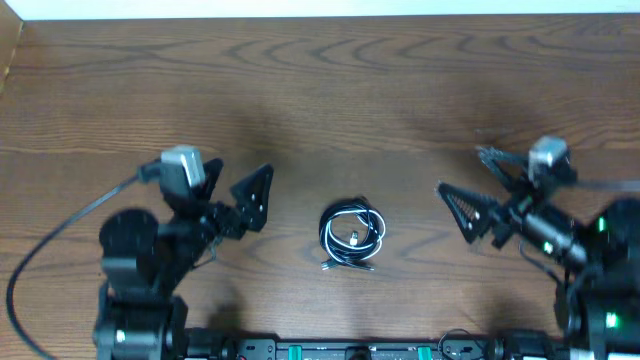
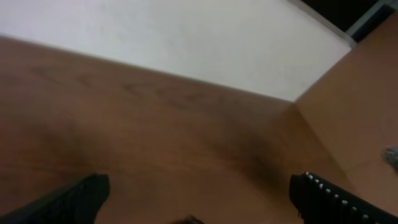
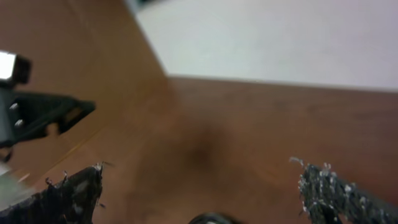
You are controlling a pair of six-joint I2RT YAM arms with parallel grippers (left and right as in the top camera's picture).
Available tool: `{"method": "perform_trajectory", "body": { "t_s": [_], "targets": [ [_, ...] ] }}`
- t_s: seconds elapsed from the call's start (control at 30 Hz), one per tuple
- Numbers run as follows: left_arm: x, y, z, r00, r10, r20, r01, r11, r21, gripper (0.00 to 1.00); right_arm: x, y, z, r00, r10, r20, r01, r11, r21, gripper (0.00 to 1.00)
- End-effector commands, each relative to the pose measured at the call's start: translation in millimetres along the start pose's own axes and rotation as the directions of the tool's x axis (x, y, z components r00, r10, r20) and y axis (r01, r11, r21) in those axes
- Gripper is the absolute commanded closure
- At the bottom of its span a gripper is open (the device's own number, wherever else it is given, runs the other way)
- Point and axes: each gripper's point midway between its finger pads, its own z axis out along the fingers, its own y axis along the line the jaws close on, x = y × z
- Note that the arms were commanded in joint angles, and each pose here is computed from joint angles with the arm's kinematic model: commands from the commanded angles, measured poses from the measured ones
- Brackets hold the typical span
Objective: Untangle cables
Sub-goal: 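Move the right gripper down onto the coiled cable bundle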
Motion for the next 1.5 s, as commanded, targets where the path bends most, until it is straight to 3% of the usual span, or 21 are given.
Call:
{"method": "perform_trajectory", "body": {
  "t_s": [0.0, 0.07, 0.17, 0.27, 0.33, 0.4, 0.57, 0.83, 1.3, 1.47],
  "targets": [
    [13.9, -7.0, 10.7, 0.989, -0.098, -0.115, 0.105, 0.993, 0.053, 0.02, 22.4, -7.3, 19.1, 0.987, 0.095, -0.133, -0.108, 0.99, -0.093, 0.01],
    [32.4, -5.2, 12.0, 0.974, -0.106, -0.198, 0.119, 0.991, 0.055, 0.02, 47.1, -18.2, 24.3, 0.95, 0.212, -0.229, -0.232, 0.971, -0.065, 0.01],
    [53.0, 7.1, 10.8, 0.962, 0.04, -0.27, -0.031, 0.999, 0.038, 0.02, 68.5, -51.0, 38.5, 0.911, 0.297, -0.286, -0.298, 0.954, 0.041, 0.01],
    [62.6, 46.4, 4.0, 0.956, -0.007, -0.294, -0.05, 0.981, -0.186, 0.02, 102.5, -86.0, 46.9, 0.861, 0.367, -0.353, -0.302, 0.926, 0.225, 0.01],
    [67.3, 72.7, -5.1, 0.953, -0.035, -0.302, -0.071, 0.94, -0.335, 0.02, 134.4, -110.0, 47.7, 0.817, 0.398, -0.417, -0.23, 0.889, 0.396, 0.01],
    [71.5, 88.4, -13.5, 0.948, -0.052, -0.313, -0.09, 0.902, -0.422, 0.02, 169.2, -113.6, 54.2, 0.763, 0.376, -0.525, -0.103, 0.874, 0.476, 0.01],
    [73.2, 99.5, -20.2, 0.946, -0.057, -0.319, -0.11, 0.869, -0.482, 0.02, 204.8, -84.5, 89.8, 0.722, 0.19, -0.665, 0.124, 0.91, 0.395, 0.01],
    [88.4, 88.5, -20.3, 0.923, -0.089, -0.373, -0.085, 0.901, -0.425, 0.02, 213.8, -77.2, 121.1, 0.727, -0.039, -0.686, 0.419, 0.817, 0.397, 0.01],
    [90.1, 88.8, -21.2, 0.921, -0.093, -0.379, -0.085, 0.9, -0.427, 0.02, 270.5, -111.1, 147.5, 0.665, -0.008, -0.747, 0.466, 0.786, 0.406, 0.14],
    [89.9, 88.7, -21.1, 0.921, -0.093, -0.378, -0.085, 0.9, -0.427, 0.02, 287.7, -116.9, 144.7, 0.629, 0.013, -0.778, 0.475, 0.786, 0.396, 0.3]
  ]
}}
